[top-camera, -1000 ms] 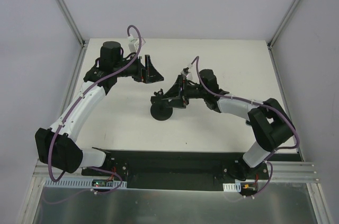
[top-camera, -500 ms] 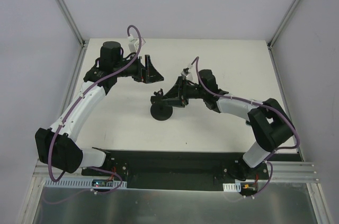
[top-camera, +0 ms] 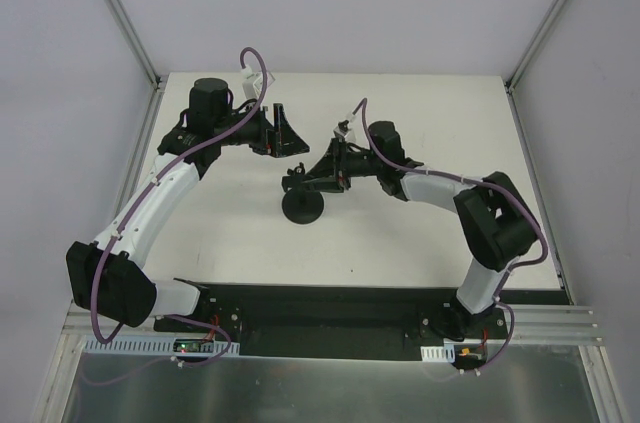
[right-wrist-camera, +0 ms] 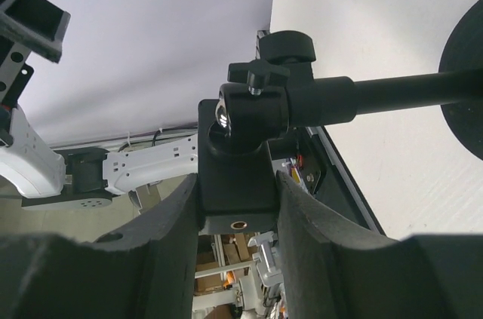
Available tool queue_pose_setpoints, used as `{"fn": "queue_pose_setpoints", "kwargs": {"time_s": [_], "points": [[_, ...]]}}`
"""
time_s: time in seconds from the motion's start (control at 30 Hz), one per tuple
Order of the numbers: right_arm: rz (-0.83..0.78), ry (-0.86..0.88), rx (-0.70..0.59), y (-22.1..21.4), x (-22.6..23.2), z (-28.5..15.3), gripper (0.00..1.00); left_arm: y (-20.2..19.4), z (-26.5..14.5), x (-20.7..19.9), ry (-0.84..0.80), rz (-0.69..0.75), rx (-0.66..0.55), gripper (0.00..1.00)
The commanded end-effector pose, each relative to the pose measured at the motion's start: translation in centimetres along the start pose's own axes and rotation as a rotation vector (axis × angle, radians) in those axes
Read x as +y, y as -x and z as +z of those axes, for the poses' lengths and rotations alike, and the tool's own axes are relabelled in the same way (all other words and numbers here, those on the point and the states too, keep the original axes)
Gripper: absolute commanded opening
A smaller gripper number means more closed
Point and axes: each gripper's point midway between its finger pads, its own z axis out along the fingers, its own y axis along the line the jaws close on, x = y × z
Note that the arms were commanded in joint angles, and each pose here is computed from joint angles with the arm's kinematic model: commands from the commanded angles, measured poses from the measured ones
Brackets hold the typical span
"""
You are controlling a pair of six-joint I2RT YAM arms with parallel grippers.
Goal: Place the phone on the phone stand
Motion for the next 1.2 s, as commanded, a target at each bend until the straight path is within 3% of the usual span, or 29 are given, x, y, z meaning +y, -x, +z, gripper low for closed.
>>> {"fn": "queue_pose_setpoints", "kwargs": {"time_s": [0.0, 0.17, 0.37, 0.5, 0.73, 0.93, 0.97, 1.03, 1.17], "points": [[-0.074, 0.058, 0.032, 1.3, 1.4, 0.0, 0.1, 0.5, -0.6, -1.4, -0.044, 0.047, -0.025, 0.78], [-0.095, 0.086, 0.084, 1.5, 2.0, -0.1, 0.12, 0.5, -0.6, -1.4, -0.046, 0.044, -0.023, 0.78], [-0.111, 0.089, 0.102, 1.7, 1.6, 0.3, 0.24, 0.6, -0.6, -1.7, -0.058, 0.037, -0.022, 0.83], [-0.146, 0.082, 0.08, 1.6, 2.2, -0.1, 0.59, 0.5, -0.7, -1.7, -0.056, 0.038, -0.025, 0.86], [-0.263, -0.108, -0.028, 0.3, 1.0, -3.3, 0.97, 0.7, -1.0, -1.8, -0.044, 0.053, -0.041, 0.92], [-0.329, -0.22, -0.196, -0.6, 0.3, -10.4, 0.96, 1.2, -1.4, -1.3, 0.013, 0.092, -0.067, 0.98], [-0.227, -0.324, -0.23, -0.9, -2.6, -12.9, 0.96, 1.0, -1.6, -1.2, 0.023, 0.088, -0.062, 0.98], [-0.236, -0.462, -0.362, -0.1, -4.2, -16.8, 0.96, 1.2, -1.8, -1.3, 0.025, 0.098, -0.067, 0.99], [0.036, -0.802, -0.627, 0.1, -10.3, -27.0, 0.96, 1.4, -2.3, -2.1, 0.024, 0.111, -0.087, 0.99]]}}
